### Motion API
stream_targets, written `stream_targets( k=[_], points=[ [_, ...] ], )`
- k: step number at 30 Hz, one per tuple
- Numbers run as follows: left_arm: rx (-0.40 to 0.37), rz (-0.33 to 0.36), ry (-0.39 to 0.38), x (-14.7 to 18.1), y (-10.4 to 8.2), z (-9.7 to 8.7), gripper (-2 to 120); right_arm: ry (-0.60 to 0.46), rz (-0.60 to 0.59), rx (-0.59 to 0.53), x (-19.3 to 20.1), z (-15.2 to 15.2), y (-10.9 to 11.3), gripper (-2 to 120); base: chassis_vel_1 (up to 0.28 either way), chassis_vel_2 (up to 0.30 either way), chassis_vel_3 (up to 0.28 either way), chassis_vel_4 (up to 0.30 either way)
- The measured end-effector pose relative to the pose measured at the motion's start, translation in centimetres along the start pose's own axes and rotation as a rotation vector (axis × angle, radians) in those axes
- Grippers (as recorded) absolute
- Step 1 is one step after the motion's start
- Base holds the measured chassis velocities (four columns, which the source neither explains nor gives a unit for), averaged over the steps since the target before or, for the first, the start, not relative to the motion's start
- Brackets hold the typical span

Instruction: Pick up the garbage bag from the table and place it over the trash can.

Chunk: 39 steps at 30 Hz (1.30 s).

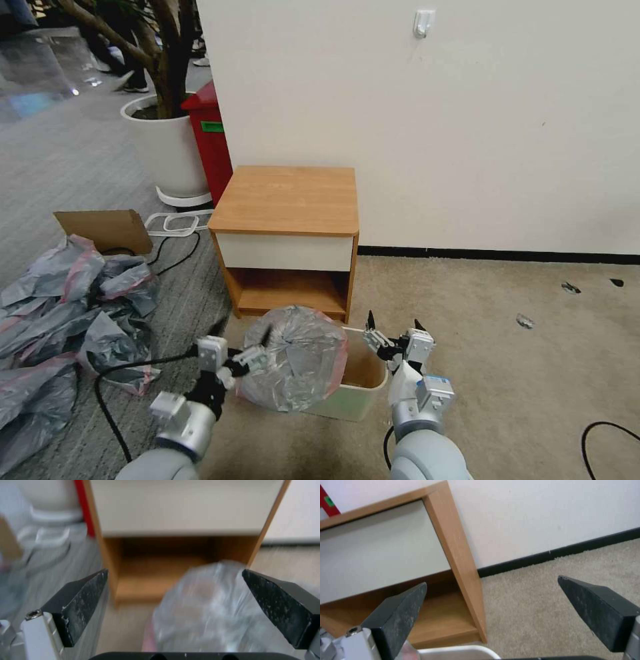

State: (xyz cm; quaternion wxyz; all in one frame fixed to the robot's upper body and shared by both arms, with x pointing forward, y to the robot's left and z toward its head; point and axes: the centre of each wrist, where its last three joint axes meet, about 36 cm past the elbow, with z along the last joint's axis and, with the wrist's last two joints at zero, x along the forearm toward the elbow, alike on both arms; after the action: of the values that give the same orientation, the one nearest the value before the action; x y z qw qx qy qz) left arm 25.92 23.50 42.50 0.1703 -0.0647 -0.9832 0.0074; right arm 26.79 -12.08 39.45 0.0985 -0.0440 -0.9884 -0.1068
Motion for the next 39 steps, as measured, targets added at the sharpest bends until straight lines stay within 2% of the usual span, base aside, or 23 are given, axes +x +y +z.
stream_targets(
  k=[4,8,15,19,23,31,39],
  points=[
    [0.051,0.001,0.219,-0.6,-0.8,-2.0,100,-0.024,0.015,-0.011,0.9,-0.4,-0.5,100,0.0,0.0,0.0,0.0],
    [0.075,0.004,0.278,-1.7,-0.8,-2.3,100,-0.044,0.033,-0.015,1.7,-1.0,-1.3,100,0.0,0.0,0.0,0.0],
    [0.125,0.004,0.313,-4.0,-0.4,-1.6,100,-0.067,0.066,-0.01,2.4,-1.5,-2.4,100,0.0,0.0,0.0,0.0],
    [0.189,0.04,0.333,-5.9,-0.4,-0.9,100,-0.074,0.077,-0.006,2.8,-1.4,-2.4,100,0.0,0.0,0.0,0.0],
    [0.224,0.07,0.334,-6.8,-0.8,-0.9,100,-0.078,0.078,-0.003,3.0,-1.3,-2.2,100,0.0,0.0,0.0,0.0],
    [0.225,0.08,0.353,-7.9,-0.8,-0.4,100,-0.074,0.086,-0.009,3.1,-0.9,-1.9,100,0.0,0.0,0.0,0.0],
    [0.259,0.151,0.367,-9.3,0.4,-0.6,100,-0.075,0.09,-0.007,3.2,-0.5,-1.9,100,0.0,0.0,0.0,0.0]
  ],
)
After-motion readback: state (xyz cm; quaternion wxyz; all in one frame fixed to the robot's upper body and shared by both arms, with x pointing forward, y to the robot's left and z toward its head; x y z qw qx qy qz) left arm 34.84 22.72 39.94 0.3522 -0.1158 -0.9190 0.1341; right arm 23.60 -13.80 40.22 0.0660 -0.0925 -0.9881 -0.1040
